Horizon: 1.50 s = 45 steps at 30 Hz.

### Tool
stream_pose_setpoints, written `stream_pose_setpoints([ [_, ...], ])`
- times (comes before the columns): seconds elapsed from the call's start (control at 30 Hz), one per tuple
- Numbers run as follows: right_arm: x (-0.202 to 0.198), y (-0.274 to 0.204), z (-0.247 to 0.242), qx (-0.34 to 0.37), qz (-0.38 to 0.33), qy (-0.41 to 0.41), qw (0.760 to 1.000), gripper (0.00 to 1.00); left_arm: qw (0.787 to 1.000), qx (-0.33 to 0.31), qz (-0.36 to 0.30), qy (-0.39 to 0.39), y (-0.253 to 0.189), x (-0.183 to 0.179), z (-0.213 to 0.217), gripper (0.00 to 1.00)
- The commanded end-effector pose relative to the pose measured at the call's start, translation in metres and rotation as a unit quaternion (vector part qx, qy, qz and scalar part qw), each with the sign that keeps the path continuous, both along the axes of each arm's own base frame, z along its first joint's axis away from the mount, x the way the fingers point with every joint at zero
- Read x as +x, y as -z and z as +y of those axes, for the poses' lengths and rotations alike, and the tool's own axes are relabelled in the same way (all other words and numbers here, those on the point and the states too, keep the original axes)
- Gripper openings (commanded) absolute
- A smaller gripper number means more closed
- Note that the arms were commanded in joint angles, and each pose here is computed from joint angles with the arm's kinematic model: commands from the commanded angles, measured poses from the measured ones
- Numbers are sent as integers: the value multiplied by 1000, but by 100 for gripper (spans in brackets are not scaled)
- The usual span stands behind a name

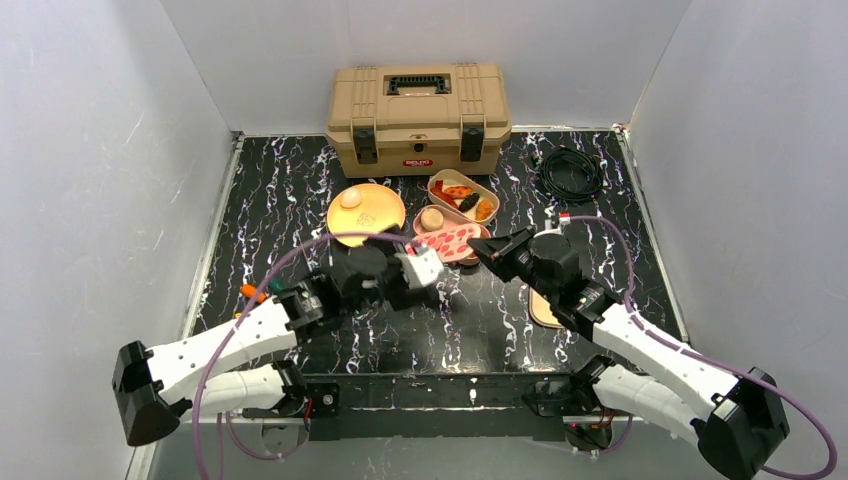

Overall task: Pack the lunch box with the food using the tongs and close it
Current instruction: Pick up the box lid from the center of the board, then close the box lid on the packing box.

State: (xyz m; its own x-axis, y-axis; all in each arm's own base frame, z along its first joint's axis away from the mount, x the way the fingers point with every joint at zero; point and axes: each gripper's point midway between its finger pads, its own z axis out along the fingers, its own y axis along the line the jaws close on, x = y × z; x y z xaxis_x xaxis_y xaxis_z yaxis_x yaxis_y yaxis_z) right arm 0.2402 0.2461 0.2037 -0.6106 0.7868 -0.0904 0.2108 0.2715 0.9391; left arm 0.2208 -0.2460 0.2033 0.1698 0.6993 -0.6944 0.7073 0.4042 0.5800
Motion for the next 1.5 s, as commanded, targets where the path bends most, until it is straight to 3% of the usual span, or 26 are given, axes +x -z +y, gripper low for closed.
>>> stream_pose_setpoints([
  [0.0, 29, -76, -12, -13, -146, 38, 988, 1, 976, -172, 136, 7, -43, 2, -11, 98],
  [0.17, 50, -103, -21, -66, -241, 66, 966, 1, 912, -264, 297, -100, -37, 55, -7, 98],
  [0.37, 72, -111, -16, -107, -305, 82, 943, 1, 785, -401, 423, -210, -35, 121, 9, 98],
  [0.43, 77, -107, -15, -111, -311, 88, 940, 1, 758, -440, 435, -208, -40, 138, 10, 97],
  [0.6, 90, -87, -11, -109, -307, 103, 940, 1, 734, -424, 486, -212, -16, 164, -6, 94],
  [0.77, 100, -67, -8, -98, -287, 118, 946, 1, 725, -401, 511, -228, 15, 179, -12, 92],
  [1.07, 108, -21, -4, -81, -229, 126, 962, 1, 727, -369, 521, -251, 50, 193, -11, 88],
  [1.27, 109, 0, -2, -71, -213, 130, 966, 1, 717, -352, 552, -238, 74, 193, -23, 78],
  [1.47, 112, 18, -4, -74, -197, 143, 967, 1, 721, -340, 561, -222, 84, 193, -35, 73],
])
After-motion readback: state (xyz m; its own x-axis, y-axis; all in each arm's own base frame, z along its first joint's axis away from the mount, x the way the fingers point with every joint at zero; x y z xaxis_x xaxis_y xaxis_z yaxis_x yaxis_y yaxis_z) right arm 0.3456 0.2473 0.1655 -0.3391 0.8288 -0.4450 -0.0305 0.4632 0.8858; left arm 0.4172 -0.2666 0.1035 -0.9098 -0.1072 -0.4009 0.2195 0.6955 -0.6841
